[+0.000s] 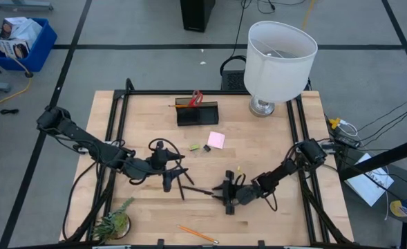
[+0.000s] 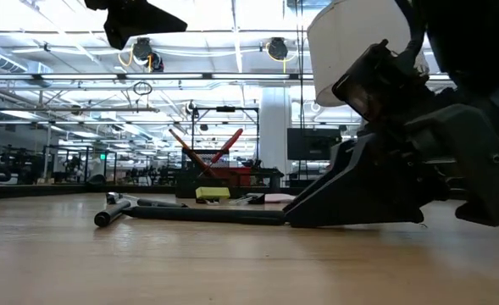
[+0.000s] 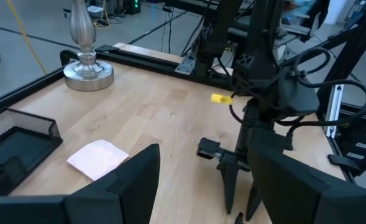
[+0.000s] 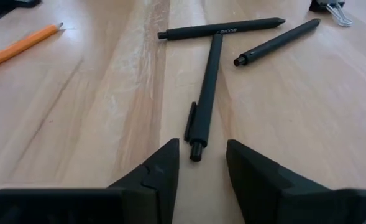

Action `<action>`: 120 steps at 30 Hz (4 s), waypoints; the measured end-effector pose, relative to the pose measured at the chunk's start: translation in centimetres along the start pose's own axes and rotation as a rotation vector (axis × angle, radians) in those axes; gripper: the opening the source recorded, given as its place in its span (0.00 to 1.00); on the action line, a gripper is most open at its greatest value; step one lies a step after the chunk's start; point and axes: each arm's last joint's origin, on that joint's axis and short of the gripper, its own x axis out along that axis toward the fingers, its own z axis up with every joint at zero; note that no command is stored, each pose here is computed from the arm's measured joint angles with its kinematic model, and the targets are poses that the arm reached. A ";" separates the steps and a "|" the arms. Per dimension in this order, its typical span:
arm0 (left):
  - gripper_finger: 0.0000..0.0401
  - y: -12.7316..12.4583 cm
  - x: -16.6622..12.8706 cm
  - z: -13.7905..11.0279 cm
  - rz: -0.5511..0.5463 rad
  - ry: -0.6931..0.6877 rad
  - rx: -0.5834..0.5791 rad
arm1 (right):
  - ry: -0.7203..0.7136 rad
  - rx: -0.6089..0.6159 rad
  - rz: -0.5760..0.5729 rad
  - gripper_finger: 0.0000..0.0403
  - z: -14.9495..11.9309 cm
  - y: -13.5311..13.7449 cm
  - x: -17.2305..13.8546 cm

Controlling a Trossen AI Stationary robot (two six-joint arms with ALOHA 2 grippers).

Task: Pick and place office supplies into organizer
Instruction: Put the black pen into the black desk organizer

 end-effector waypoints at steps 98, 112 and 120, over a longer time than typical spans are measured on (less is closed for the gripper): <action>0.63 5.4 6.0 -3.8 -0.265 0.550 -0.300 | 0.152 -0.077 0.137 0.02 10.4 -5.1 -6.3; 0.63 4.2 7.9 -5.3 -0.400 0.563 -0.362 | 0.122 -0.089 0.141 0.02 10.8 -5.7 -6.0; 0.63 4.2 8.2 -5.9 -0.381 0.586 -0.378 | 0.089 -0.092 0.164 0.02 11.2 -5.9 -5.9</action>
